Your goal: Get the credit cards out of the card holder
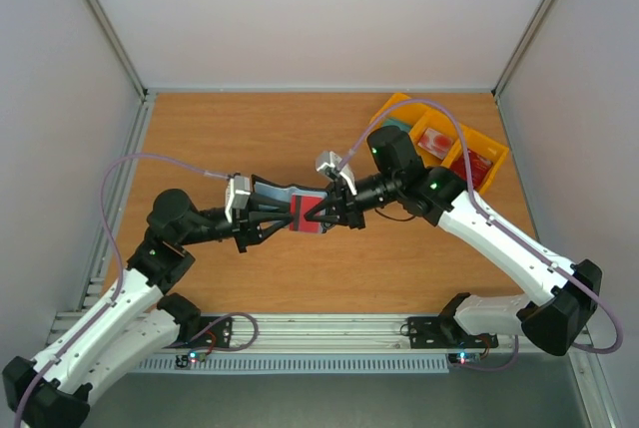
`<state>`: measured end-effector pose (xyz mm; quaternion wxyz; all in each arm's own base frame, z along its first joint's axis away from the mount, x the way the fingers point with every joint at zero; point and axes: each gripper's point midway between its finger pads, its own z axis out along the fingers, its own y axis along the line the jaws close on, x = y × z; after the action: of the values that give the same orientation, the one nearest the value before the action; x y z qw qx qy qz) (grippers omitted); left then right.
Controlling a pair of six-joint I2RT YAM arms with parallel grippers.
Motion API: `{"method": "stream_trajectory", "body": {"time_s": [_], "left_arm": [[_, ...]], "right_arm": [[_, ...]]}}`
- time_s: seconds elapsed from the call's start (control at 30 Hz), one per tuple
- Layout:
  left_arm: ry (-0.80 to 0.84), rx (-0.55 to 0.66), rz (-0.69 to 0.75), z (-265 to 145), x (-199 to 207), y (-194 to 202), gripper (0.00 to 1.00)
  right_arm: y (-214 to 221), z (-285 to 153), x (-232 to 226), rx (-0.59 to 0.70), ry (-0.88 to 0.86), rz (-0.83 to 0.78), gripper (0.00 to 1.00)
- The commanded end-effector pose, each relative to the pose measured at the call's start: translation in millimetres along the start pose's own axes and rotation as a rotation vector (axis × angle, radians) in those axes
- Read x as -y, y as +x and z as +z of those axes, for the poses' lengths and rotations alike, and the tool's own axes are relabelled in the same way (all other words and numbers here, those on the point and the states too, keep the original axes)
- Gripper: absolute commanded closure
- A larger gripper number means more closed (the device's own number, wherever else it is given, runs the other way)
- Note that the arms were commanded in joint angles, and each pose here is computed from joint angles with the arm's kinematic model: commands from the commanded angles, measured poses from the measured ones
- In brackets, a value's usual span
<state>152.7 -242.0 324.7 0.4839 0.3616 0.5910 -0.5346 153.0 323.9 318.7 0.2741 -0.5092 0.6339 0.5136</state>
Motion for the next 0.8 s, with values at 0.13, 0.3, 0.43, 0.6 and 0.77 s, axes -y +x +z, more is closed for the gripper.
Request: {"method": "stream_trajectory", "body": {"time_s": [0.13,0.3,0.43,0.6,0.77], "left_arm": [[-0.007,-0.032,-0.011,4,-8,14,0.91],[0.024,-0.05,0.029,4,-3,21,1.0],[0.03,-0.063,0.021,4,-3,23,0.95],[0.015,-0.078,-0.021,6,-7,27,0.91],[0.014,-0.094,-0.041,8,-8,29,0.88]], "right_arm": [[-27,3,-37,0.067,-0.157,-0.141,0.98],[-26,3,-34,0.059,-0.14,-0.141,0.99],[-27,3,-30,0.056,-0.11,-0.149,0.99],[-32,4,-30,0.056,-0.119,-0.152,0.99],[-43,0,-31,0.074,-0.088,-0.214,0.99]]}}
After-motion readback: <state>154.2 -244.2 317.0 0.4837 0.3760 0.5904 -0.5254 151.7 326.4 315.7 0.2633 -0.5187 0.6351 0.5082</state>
